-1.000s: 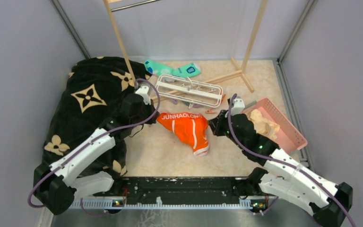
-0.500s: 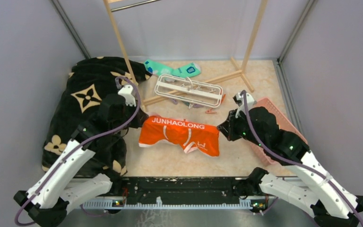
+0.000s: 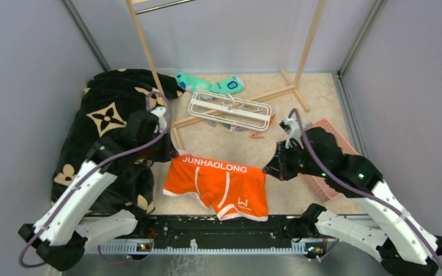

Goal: Clip the underwear to the hanger

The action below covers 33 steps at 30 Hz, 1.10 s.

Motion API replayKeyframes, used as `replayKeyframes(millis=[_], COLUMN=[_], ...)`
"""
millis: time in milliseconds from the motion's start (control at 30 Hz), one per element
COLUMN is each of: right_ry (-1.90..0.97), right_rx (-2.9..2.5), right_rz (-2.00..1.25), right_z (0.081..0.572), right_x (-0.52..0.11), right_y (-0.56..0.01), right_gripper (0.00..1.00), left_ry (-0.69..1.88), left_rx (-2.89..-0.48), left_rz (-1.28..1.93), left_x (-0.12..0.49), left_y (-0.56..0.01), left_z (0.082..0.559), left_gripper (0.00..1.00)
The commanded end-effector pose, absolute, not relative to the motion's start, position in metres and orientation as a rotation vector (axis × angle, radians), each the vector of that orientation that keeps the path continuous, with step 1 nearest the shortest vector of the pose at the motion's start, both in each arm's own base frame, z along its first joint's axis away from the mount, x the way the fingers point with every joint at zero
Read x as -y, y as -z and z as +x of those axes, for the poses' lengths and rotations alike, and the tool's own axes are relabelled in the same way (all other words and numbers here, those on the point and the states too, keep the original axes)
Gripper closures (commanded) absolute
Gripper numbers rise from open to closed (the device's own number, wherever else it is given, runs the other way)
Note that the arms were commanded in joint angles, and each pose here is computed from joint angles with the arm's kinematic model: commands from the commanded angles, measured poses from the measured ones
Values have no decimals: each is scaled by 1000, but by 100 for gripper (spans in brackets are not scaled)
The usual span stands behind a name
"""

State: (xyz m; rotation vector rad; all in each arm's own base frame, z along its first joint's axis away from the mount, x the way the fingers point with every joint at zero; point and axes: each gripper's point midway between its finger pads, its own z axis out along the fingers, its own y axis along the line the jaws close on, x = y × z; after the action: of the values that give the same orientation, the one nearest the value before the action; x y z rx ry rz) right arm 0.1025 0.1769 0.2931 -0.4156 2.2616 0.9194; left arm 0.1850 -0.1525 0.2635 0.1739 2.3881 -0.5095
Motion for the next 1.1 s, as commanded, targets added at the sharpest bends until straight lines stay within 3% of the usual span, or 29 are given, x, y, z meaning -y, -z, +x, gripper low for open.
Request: replayKeyframes(millis=[0,67,100,200,233,300,467,800,1067], right_ry=[-534,-434,-400,-341,-321,-318,-334,-565,-683], right_rx=[-2438,-2448,-2431,-2331,-2305,-2268,-2277,-2444,-2467], right_rz=[-361,-299,-255,-177,-171,-168,-139,164,212], right_z=[159,201,222,269,278,287,276,204,196], right_x=[-171,-169,-167,-165,-166,-168,-163,-157,-170], right_y=[-204,-165,-151,-147,-152,-166,-166,-86,-48], right_gripper=[100,96,82,55,50,45,44,48,49], left_ry=[379,331,302,232,221,229,142,130,142], left_rx=[-2448,-2417,-2400,-2361,-2357,-2341,-2349,-2447,-2450], left_rz=[149,156,147,126,126,149,141,80,75], left_x=[165,177,183,197,201,209,193,158,160], left_y=[-188,-156,-146,-133,-133,-138,-136,-94,-90], left_z=[226,257,274,314,323,334,329,272,272], left_gripper=[100,100,94,48,39,32,26,23,22])
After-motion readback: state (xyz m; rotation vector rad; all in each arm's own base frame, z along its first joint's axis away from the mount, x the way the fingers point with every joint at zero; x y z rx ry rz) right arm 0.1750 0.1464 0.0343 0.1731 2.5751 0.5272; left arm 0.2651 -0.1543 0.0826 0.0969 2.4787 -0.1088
